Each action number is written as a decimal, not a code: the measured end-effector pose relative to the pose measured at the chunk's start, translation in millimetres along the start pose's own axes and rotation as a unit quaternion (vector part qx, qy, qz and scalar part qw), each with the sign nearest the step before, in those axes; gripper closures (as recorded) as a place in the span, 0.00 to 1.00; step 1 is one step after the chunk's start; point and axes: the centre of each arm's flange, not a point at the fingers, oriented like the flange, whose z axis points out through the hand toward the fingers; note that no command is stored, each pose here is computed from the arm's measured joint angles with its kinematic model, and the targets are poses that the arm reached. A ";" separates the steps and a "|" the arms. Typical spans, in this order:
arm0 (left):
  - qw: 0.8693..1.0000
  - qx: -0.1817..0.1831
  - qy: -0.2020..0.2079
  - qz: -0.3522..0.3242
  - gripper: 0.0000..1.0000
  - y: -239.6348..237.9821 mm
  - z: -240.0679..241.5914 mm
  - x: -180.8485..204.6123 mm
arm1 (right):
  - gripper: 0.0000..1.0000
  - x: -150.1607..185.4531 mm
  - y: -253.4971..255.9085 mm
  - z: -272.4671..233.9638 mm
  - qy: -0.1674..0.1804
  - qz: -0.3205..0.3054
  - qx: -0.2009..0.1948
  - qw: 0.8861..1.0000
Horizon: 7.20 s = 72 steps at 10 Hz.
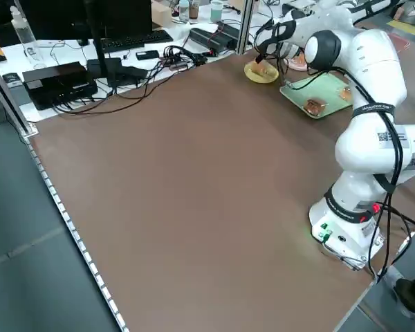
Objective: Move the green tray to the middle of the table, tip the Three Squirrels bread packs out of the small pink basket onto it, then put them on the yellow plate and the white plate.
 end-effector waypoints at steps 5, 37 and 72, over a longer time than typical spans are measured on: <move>0.984 0.113 -0.127 0.050 0.00 8.1 -68.5 -30.5 | 0.01 -47.7 -10.3 -75.1 -0.024 -0.005 0.001 1.000; 0.918 0.187 -0.314 0.154 0.00 -11.4 -92.8 -253.5 | 0.42 -320.5 -91.5 -33.0 -0.090 0.044 0.014 0.995; 0.991 0.078 -0.042 -0.102 0.29 7.2 -7.2 -5.7 | 0.01 6.7 34.0 -7.7 0.004 0.041 0.030 0.999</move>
